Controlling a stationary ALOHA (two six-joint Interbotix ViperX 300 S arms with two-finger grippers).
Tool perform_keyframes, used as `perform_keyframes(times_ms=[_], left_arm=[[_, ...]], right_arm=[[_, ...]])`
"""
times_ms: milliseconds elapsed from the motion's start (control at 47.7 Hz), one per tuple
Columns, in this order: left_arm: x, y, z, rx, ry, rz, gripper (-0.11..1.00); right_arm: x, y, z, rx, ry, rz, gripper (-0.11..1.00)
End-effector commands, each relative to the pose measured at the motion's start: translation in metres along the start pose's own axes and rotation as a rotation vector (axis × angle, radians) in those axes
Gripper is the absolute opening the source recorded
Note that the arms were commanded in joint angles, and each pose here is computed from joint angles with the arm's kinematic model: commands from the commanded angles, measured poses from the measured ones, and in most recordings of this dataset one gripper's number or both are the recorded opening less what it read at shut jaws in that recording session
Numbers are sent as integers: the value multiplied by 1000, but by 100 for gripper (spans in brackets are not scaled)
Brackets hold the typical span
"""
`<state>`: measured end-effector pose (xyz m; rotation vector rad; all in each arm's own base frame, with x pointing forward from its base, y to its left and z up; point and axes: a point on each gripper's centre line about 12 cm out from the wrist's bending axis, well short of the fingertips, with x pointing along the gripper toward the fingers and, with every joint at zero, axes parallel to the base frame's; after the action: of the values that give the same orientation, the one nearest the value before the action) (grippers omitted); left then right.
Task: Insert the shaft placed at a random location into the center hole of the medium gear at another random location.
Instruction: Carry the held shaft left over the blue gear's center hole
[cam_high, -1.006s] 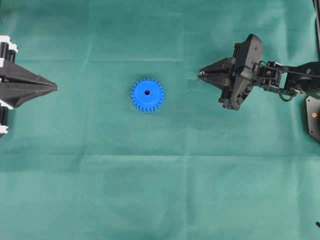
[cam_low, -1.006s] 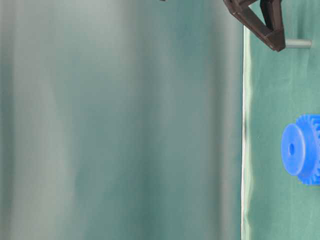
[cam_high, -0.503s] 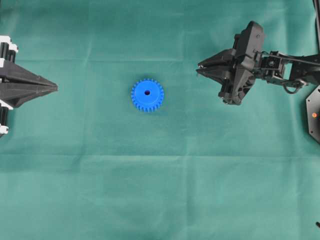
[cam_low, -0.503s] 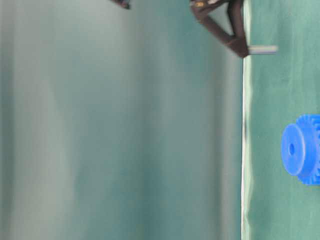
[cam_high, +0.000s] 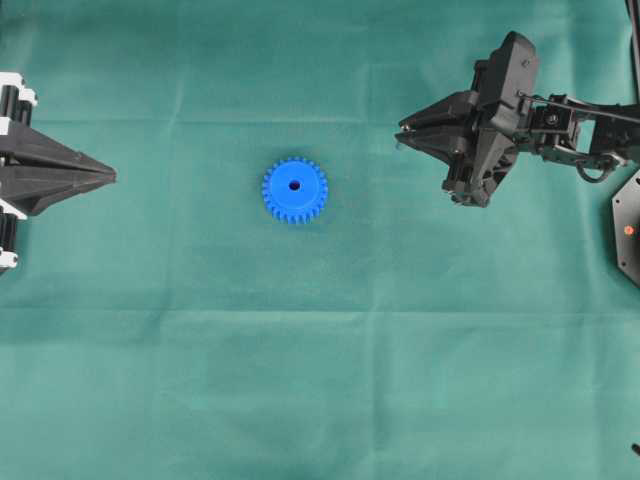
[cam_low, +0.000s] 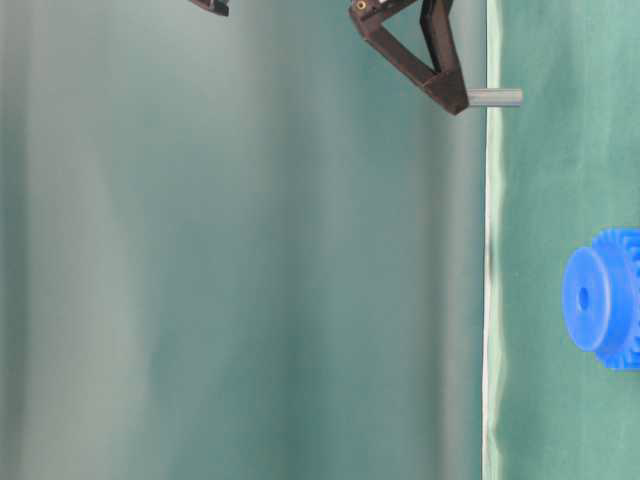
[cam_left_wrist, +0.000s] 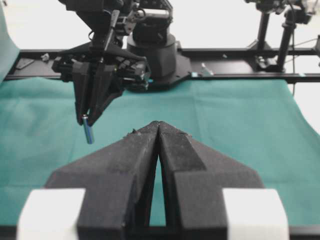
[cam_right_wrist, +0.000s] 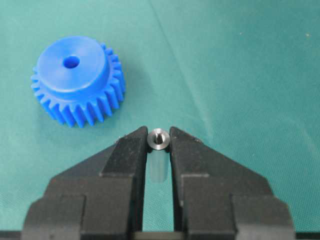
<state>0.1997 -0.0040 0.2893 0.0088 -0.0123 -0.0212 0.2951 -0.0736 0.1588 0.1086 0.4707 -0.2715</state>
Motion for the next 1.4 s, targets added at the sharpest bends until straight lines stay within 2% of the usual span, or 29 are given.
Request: perform_keyframes(times_ms=[0,272,964,1383], left_arm=[[3,0,9,1,-21,-2,0],[3,0,8,1,-21,-2,0],[3,0,7,1,-17,-2,0],[3,0,8,1,-17,-2,0]], right_arm=[[0,2,12,-19,-34,5,14],[9,8,19,-26,-48,20,14],[74,53,60,-63,-89,111,14],[90,65,64,-72,-91,132,14]])
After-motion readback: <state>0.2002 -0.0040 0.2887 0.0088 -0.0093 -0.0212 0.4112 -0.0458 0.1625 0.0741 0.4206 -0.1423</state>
